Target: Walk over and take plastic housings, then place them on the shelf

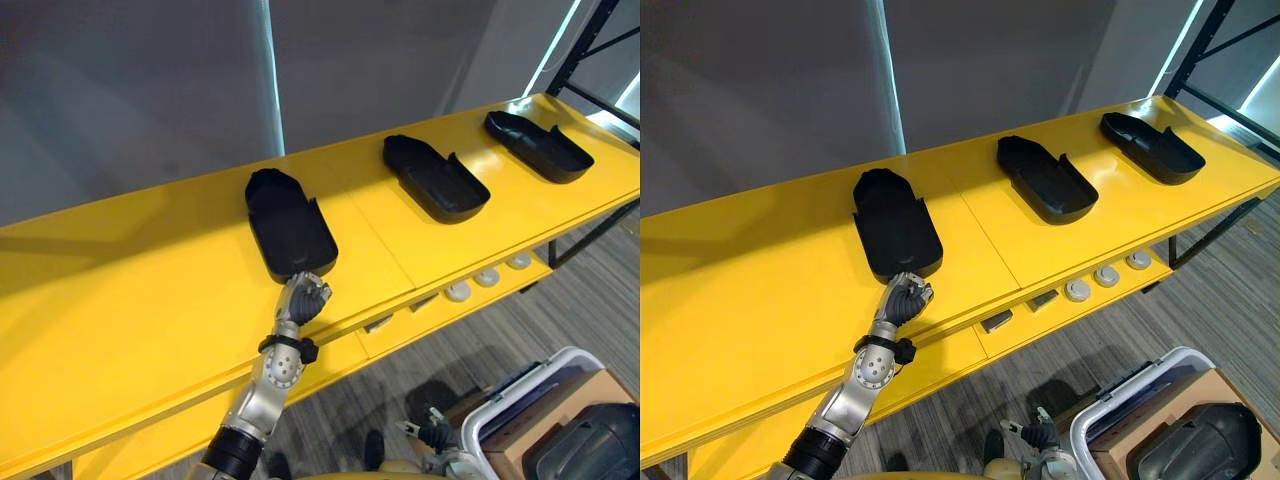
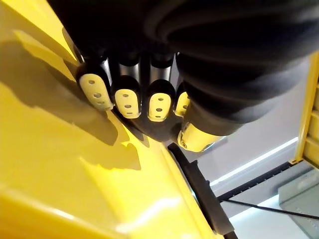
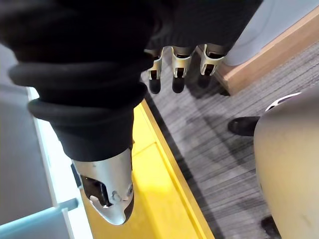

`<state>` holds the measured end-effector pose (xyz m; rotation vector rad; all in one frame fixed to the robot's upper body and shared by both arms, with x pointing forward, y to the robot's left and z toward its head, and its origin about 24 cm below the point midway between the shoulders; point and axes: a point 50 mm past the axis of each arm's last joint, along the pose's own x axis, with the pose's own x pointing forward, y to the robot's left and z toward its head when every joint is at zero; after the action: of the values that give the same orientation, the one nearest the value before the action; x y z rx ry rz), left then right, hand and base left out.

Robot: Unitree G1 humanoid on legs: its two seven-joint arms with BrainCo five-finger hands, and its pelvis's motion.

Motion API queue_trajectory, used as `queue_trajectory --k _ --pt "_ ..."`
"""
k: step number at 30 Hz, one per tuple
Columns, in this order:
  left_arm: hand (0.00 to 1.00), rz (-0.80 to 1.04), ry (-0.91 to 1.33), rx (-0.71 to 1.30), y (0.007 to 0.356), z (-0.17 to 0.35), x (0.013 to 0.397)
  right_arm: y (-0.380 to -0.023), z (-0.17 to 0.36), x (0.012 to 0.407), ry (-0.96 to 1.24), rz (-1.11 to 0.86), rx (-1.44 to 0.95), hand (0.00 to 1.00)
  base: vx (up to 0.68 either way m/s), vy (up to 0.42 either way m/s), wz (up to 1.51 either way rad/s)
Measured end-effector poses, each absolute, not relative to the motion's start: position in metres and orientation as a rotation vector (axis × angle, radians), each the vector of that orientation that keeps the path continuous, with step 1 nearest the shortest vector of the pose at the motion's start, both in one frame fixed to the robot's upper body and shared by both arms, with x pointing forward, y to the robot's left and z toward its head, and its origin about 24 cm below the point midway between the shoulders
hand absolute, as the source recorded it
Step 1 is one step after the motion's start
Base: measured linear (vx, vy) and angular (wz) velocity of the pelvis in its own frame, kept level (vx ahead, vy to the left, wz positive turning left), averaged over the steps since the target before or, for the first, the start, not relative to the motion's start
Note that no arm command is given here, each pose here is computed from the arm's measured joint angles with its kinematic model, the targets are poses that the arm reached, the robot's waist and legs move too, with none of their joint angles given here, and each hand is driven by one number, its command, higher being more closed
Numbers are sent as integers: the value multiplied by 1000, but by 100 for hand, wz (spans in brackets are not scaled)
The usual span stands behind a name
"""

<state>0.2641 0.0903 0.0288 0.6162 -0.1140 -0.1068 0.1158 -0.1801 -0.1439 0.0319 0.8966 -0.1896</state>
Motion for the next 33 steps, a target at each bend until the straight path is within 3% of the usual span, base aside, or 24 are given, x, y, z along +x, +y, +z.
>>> queue_trajectory --k 11,26,31,33 --pt "100 -13 -98 634 101 36 286 -181 -143 119 887 -195 33 0 -25 -8 -6" --pt "100 31 -116 561 105 44 285 -186 -142 118 887 -228 38 0 -13 -8 -3" --pt "100 -22 -351 399 87 94 263 -188 -144 116 898 -242 33 0 0 -14 19" --pt "100 -21 -548 291 88 136 250 -193 -144 114 905 -246 21 0 -6 -11 28"
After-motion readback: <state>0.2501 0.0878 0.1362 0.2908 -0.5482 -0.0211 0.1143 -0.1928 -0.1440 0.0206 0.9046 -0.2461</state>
